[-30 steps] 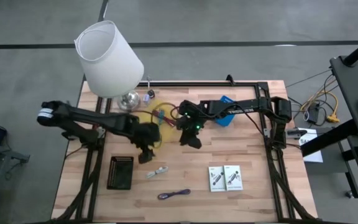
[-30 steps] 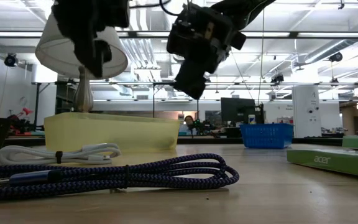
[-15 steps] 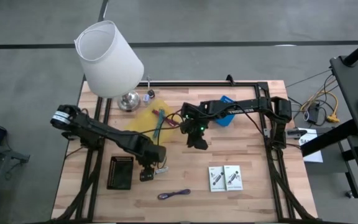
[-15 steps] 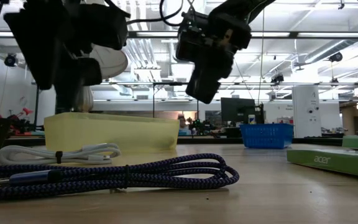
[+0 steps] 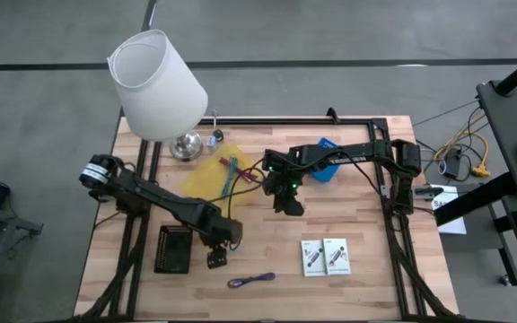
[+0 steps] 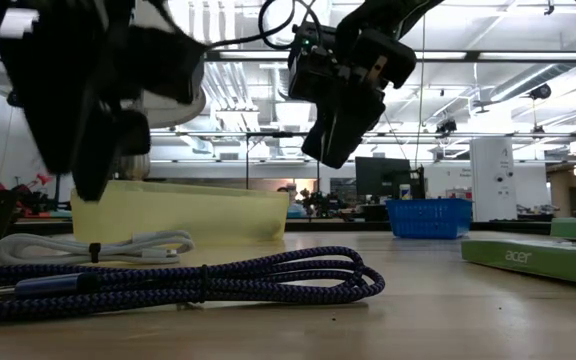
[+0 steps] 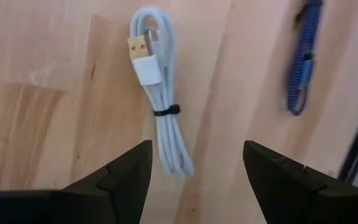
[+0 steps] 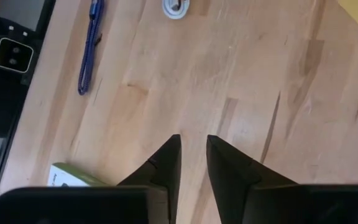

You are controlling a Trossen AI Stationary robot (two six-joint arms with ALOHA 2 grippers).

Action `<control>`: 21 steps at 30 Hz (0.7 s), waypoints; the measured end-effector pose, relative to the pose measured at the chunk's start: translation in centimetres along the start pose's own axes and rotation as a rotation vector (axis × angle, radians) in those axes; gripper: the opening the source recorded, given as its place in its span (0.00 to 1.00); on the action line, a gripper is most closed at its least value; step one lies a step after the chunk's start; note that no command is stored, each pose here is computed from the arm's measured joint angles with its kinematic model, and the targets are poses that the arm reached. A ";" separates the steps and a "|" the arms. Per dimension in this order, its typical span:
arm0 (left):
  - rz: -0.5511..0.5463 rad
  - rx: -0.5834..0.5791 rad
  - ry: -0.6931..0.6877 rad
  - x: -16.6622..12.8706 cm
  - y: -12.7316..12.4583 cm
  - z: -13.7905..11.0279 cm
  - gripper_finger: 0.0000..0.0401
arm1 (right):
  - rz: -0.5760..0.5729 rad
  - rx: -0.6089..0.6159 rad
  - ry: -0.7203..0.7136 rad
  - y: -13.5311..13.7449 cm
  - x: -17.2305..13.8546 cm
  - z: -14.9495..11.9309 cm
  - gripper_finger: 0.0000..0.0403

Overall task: Pick and place items into bin
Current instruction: Put the white charger cable into the yellow bin

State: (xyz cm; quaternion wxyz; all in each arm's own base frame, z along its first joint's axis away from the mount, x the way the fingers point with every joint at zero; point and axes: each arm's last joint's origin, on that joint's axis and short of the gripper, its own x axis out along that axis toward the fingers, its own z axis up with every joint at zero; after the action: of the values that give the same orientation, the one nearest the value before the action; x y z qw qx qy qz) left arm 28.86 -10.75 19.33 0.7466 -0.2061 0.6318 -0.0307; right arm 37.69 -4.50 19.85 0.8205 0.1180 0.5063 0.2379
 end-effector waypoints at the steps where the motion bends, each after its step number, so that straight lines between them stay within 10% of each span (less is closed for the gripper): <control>1: 0.007 -0.002 0.010 0.4 0.1 0.0 0.59 | 0.000 -0.003 -0.001 0.0 0.0 0.0 0.16; 21: 0.129 -0.048 0.053 3.6 0.9 0.4 0.57 | 0.000 -0.008 0.000 0.0 0.0 0.0 0.15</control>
State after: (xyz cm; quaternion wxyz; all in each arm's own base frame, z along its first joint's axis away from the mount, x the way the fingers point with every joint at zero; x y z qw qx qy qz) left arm 29.75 -10.96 15.73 0.7249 -0.1819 0.6639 0.0274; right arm 37.69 -4.50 19.84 0.8209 0.1149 0.5053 0.2400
